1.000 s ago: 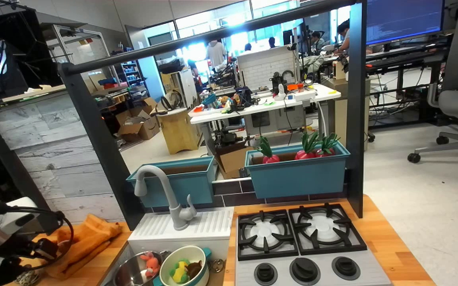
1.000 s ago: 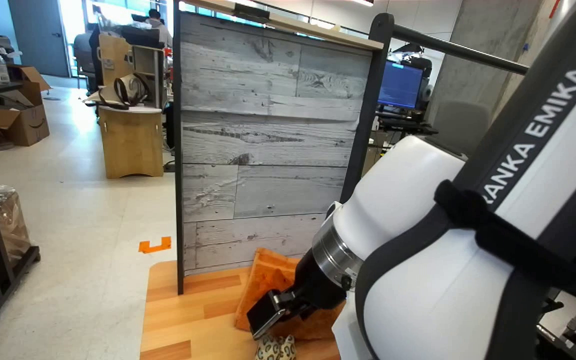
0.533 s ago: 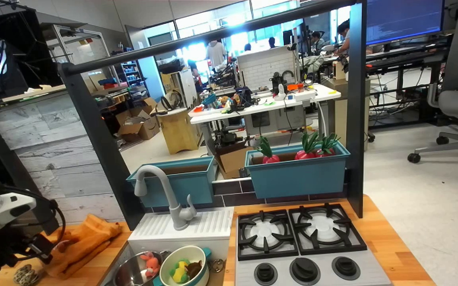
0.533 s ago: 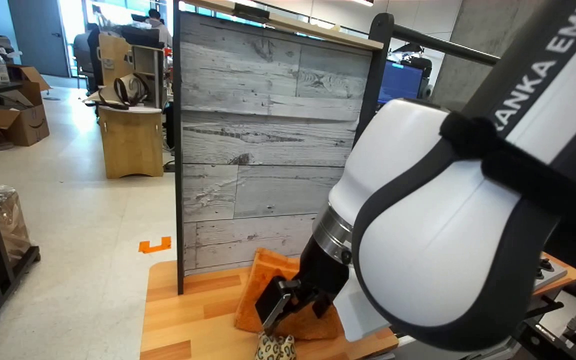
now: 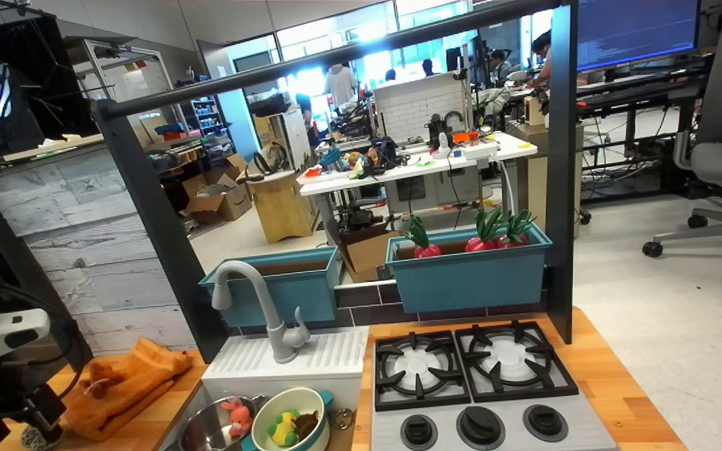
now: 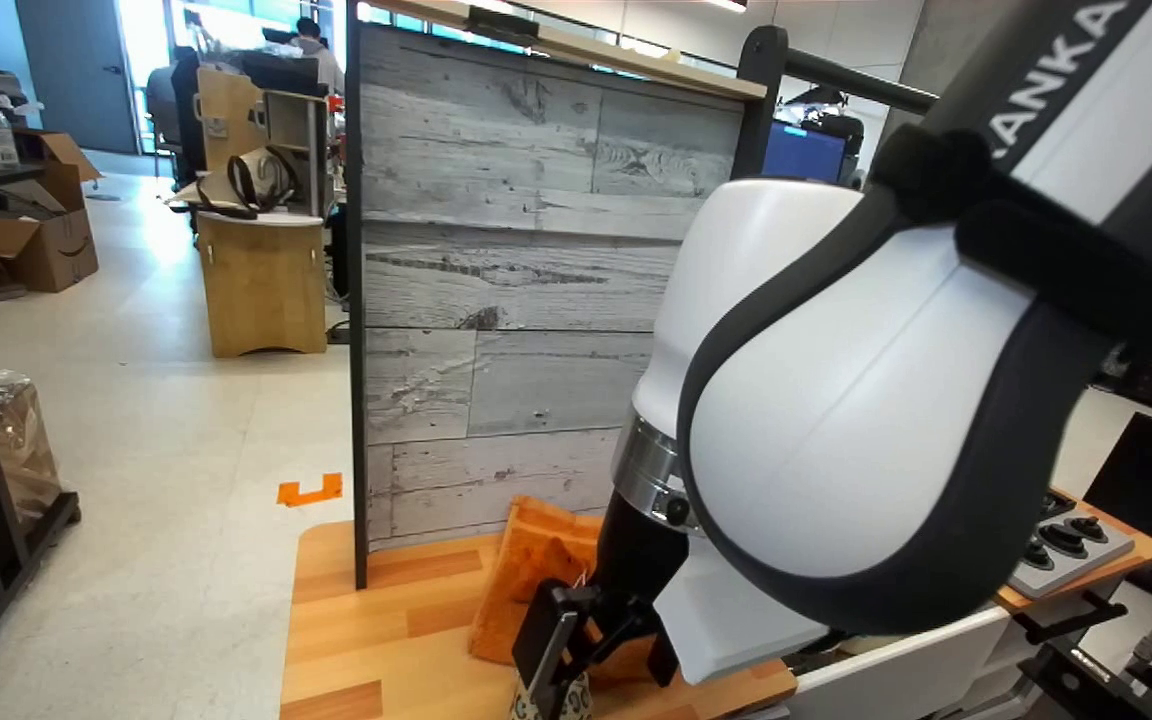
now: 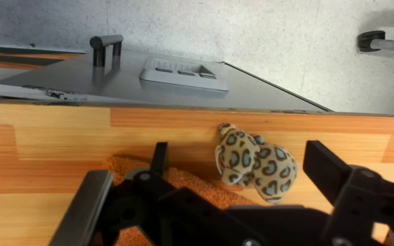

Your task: Put the plushies inside the pots in the sink, wipe the counter with the towel, and then remove the pink plushy from the pot and put it on the stove

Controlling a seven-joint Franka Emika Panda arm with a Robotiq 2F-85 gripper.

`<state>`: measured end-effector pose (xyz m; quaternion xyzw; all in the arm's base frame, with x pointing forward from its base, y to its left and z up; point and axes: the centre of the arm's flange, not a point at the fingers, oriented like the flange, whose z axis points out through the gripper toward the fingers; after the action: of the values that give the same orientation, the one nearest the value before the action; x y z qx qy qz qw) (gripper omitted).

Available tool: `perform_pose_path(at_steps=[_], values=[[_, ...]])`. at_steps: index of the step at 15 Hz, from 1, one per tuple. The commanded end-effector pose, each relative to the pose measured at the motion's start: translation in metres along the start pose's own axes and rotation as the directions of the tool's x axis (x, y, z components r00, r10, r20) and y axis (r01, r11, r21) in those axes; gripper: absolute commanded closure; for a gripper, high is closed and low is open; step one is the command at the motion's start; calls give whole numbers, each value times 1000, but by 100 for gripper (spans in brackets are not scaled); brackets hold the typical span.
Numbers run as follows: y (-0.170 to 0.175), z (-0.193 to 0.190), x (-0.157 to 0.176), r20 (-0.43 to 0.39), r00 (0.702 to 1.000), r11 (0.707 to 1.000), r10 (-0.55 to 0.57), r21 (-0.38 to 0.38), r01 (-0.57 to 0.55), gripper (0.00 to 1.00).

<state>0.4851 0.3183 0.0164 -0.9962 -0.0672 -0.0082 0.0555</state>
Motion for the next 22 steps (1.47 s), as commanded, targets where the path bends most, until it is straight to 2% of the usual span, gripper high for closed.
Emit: perform_pose_path(at_steps=[1, 5, 6, 7, 12, 15, 17, 19, 20, 21, 22], values=[[-14, 10, 2, -113, 992, 995, -59, 75, 67, 0], [-19, 30, -1, -159, 984, 992, -80, 78, 94, 0], [-16, 36, -1, -158, 985, 994, -74, 69, 86, 25], [-15, 39, -2, -165, 983, 994, -81, 64, 93, 26], [-12, 43, -3, -199, 974, 990, -108, 67, 124, 66], [-15, 29, -5, -210, 971, 988, -116, 75, 134, 88], [-16, 6, -5, -221, 969, 990, -105, 70, 124, 100], [-4, -23, -2, -202, 976, 996, -86, 0, 88, 97], [11, -37, 3, -218, 974, 998, -59, -35, 53, 97], [34, -50, 12, -242, 970, 998, -6, -59, -9, 99], [60, -59, 20, -270, 962, 995, 46, -76, -69, 97]])
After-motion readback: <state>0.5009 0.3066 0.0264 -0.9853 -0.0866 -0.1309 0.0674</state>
